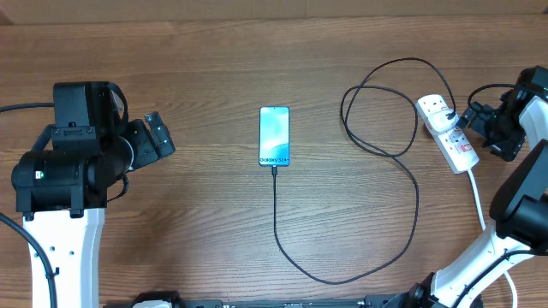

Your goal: Plug charger to phone and switch on socket

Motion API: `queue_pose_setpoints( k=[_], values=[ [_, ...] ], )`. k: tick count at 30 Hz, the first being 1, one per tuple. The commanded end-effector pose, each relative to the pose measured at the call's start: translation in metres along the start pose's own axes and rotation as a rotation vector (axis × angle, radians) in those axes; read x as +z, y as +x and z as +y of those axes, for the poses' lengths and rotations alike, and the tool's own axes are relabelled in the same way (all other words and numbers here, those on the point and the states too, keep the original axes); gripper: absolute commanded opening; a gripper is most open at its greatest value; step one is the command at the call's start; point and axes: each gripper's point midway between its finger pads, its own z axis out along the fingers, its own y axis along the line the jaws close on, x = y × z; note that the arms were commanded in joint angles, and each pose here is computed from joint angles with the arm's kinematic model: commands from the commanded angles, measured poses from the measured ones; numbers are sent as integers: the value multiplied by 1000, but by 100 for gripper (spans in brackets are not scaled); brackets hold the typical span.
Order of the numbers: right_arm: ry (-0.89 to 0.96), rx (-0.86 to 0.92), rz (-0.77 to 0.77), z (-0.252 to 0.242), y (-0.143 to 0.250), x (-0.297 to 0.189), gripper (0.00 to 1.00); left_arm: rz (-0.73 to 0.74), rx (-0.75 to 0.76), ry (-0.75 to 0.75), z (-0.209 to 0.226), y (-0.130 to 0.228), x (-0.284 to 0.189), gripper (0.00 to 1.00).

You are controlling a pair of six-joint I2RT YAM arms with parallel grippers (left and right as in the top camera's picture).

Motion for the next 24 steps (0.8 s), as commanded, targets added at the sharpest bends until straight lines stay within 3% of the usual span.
queue_pose_setpoints(
  k=[1, 24],
  values=[
    [-9, -3, 16, 2, 5, 2, 100, 3, 14, 4, 0, -1, 0, 100],
    [-20, -3, 59, 3, 19, 10, 100, 3, 14, 4, 0, -1, 0, 99]
  ],
)
